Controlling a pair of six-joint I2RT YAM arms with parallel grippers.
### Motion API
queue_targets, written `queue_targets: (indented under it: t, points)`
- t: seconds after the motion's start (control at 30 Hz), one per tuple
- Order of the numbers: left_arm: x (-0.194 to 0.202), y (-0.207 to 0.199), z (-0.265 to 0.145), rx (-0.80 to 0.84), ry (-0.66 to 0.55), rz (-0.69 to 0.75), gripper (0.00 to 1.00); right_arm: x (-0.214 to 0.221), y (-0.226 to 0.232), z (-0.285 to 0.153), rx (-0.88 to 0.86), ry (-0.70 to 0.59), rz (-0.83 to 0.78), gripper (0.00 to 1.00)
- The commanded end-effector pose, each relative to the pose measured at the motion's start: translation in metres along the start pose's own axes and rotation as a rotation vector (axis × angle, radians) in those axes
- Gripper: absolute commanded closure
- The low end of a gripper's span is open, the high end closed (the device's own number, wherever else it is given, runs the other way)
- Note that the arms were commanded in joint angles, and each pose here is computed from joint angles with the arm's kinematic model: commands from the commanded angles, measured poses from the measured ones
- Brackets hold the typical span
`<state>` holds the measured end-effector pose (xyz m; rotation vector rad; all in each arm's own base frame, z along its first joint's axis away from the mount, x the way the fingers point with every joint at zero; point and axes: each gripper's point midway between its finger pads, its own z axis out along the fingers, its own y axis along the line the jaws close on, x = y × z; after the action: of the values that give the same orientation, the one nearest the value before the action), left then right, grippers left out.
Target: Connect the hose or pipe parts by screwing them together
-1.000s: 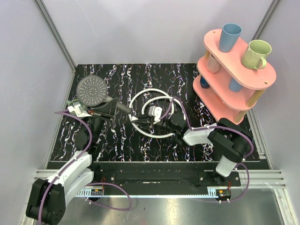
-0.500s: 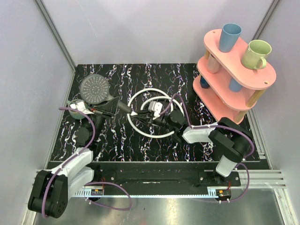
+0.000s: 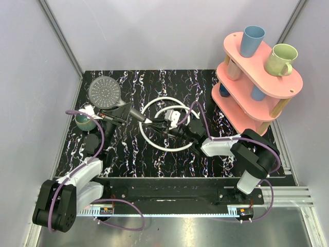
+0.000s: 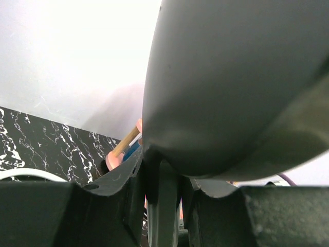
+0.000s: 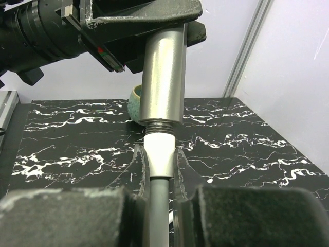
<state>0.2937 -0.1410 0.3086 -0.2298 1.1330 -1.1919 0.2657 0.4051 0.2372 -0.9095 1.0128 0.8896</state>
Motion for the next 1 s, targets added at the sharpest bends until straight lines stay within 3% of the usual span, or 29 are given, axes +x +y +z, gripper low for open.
queue_targets:
  t: [0.0,0.43,0.73,0.97]
  points:
    - [-0.071,-0.113,-0.001,0.425,-0.259,0.055,1.00,-0.113,-0.020,0.009,0.052,-0.350,-0.165,1.00]
    - [-0.072,-0.111,0.006,0.417,-0.253,-0.035,1.00,-0.126,-0.037,0.019,0.104,-0.383,-0.170,1.00]
    - [-0.065,-0.107,0.006,0.410,-0.231,0.014,1.00,-0.131,-0.047,0.019,0.147,-0.383,-0.179,1.00]
    - [-0.061,-0.105,0.006,0.402,-0.212,0.019,1.00,-0.116,-0.049,0.017,0.160,-0.311,-0.211,1.00]
